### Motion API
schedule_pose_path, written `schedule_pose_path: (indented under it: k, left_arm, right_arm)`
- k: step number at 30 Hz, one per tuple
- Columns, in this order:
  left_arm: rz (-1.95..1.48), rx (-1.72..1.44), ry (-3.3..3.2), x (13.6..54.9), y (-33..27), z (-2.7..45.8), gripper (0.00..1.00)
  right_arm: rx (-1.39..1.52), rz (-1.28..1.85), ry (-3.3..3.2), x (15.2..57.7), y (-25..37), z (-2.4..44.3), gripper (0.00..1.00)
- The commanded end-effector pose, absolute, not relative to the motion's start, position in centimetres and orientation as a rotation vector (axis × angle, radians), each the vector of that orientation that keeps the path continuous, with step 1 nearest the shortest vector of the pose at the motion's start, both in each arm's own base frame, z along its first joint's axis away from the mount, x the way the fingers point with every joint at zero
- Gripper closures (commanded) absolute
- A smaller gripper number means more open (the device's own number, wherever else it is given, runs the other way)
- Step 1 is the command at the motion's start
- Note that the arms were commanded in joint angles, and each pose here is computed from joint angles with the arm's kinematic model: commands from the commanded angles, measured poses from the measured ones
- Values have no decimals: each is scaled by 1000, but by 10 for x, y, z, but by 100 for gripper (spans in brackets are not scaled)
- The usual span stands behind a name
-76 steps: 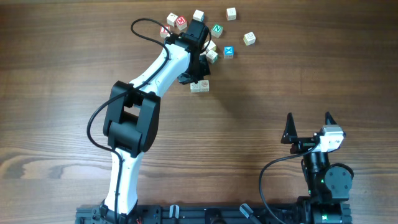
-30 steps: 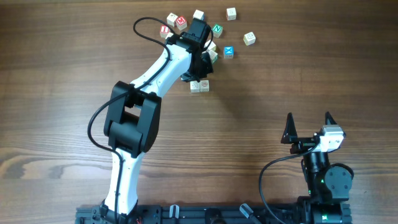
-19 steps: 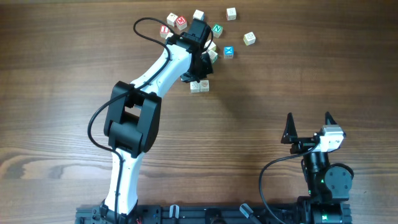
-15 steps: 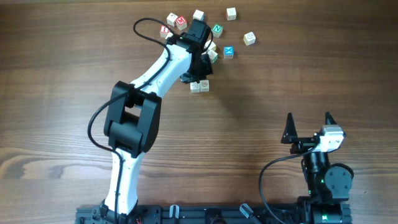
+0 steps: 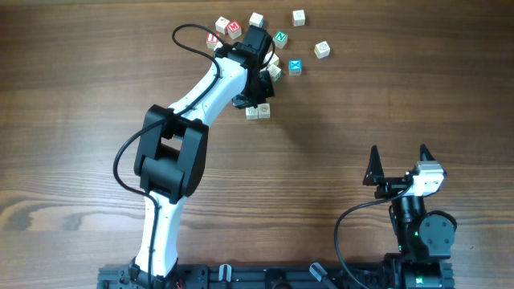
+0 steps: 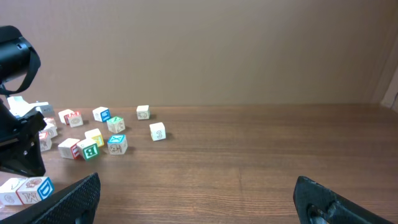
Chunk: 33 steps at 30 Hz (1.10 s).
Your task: Form a horizontal line
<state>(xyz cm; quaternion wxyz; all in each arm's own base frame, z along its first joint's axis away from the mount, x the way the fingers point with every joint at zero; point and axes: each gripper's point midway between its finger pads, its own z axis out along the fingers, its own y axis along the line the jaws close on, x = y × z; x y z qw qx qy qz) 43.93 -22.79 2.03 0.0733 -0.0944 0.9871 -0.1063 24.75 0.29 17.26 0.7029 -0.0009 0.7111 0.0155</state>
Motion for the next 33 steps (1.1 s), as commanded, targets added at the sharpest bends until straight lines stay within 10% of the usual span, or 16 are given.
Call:
schedule_pose_path:
  k: [1,33]
  left_arm:
    - [-322,-250,2986,436,-229,15,96]
    - [-405,-82,2903,439,-273,22,96]
  right_arm:
    - [-24,35,1569,247,5,175,0]
    - [-24,35,1569,247,5,175,0]
